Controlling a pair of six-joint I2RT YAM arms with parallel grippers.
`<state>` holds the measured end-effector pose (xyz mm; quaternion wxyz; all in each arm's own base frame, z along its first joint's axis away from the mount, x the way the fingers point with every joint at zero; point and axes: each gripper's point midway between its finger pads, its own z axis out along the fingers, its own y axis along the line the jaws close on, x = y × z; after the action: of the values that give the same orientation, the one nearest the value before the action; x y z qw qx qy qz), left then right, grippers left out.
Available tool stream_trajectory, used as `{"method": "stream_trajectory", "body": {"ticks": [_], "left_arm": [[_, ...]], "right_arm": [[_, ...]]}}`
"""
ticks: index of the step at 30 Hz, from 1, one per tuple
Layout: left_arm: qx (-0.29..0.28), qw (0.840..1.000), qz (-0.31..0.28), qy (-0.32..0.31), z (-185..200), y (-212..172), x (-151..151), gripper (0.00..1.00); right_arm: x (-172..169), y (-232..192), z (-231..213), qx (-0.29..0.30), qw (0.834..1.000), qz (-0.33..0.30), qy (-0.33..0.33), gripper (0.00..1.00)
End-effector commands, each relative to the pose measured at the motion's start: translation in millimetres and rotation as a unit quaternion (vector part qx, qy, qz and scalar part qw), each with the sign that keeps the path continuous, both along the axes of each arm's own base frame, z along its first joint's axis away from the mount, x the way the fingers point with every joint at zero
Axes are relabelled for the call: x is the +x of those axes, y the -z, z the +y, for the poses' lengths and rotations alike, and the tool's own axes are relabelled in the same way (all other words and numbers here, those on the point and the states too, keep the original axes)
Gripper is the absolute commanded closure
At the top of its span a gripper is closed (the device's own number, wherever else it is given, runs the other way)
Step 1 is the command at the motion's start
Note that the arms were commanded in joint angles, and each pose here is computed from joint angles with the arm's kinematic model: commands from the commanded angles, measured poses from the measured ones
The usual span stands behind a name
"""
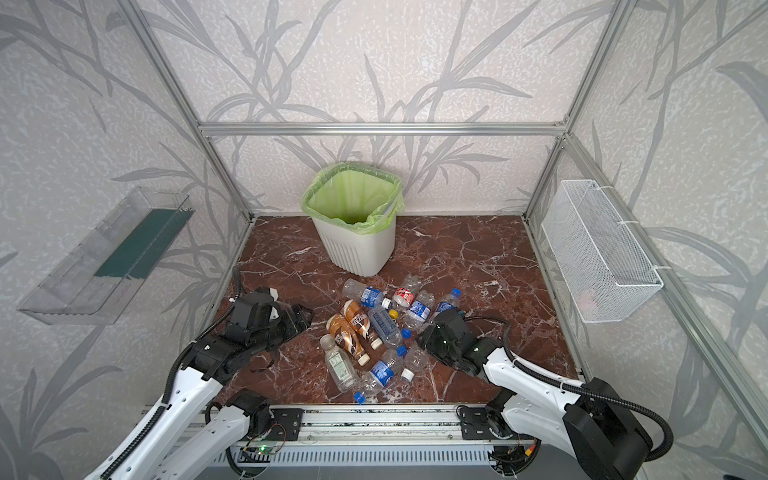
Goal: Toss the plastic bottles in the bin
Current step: 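Lift the clear bottle over the bin and open the right gripper, then return the right gripper to the pile while the left gripper reaches the green-labelled clear bottle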
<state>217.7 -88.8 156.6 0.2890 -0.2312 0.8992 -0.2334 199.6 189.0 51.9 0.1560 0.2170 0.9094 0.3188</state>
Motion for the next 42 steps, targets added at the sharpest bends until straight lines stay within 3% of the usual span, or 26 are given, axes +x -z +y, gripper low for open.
{"method": "stream_trajectory", "body": {"ticks": [1, 9, 13, 17, 21, 23, 24, 26, 28, 30, 32, 34, 36, 42], "left_arm": [[0.008, 1.000, -0.002, -0.005, 3, 3, 2, 0.13], [0.010, 1.000, 0.002, -0.004, 2, 2, 5, 0.13], [0.012, 1.000, 0.001, -0.002, 1, -3, 6, 0.13], [0.014, 1.000, -0.002, -0.004, 2, -11, 8, 0.13], [0.009, 1.000, -0.015, -0.010, 1, -30, 13, 0.13], [0.005, 1.000, -0.024, -0.012, 0, -46, 17, 0.13], [0.004, 0.999, -0.029, -0.012, 0, -53, 19, 0.13], [0.004, 0.999, -0.037, -0.011, 0, -67, 21, 0.13], [0.006, 0.999, -0.047, -0.010, 1, -76, 21, 0.13], [0.011, 0.998, -0.055, -0.016, 5, -80, 19, 0.13], [0.014, 0.998, -0.059, -0.019, 8, -78, 16, 0.13], [0.016, 0.998, -0.056, -0.018, 9, -74, 13, 0.12], [0.017, 0.998, -0.051, -0.017, 10, -67, 10, 0.13], [0.010, 0.999, -0.033, -0.019, 10, -39, 2, 0.13]], "right_arm": [[-2, -13, -4, -0.006, 1.000, -0.020, -0.007, 0.46], [13, -71, -1, 0.033, 0.994, -0.104, 0.000, 0.47], [33, -127, 11, 0.067, 0.984, -0.164, -0.007, 0.47], [74, -221, 32, 0.122, 0.961, -0.249, -0.014, 0.47], [134, -361, 60, 0.151, 0.920, -0.361, -0.024, 0.45], [176, -415, 81, 0.142, 0.909, -0.391, -0.025, 0.39], [194, -426, 88, 0.127, 0.913, -0.388, -0.023, 0.31], [234, -425, 94, 0.103, 0.929, -0.356, -0.011, 0.18], [241, -428, 92, 0.108, 0.933, -0.343, -0.019, 0.12], [225, -446, 77, 0.091, 0.922, -0.376, -0.010, 0.05], [199, -461, 54, 0.090, 0.907, -0.412, 0.012, 0.04], [172, -453, 31, 0.072, 0.904, -0.422, 0.023, 0.06], [149, -425, 11, 0.047, 0.910, -0.412, 0.028, 0.08], [102, -269, -19, -0.014, 0.958, -0.285, 0.016, 0.12]]}}
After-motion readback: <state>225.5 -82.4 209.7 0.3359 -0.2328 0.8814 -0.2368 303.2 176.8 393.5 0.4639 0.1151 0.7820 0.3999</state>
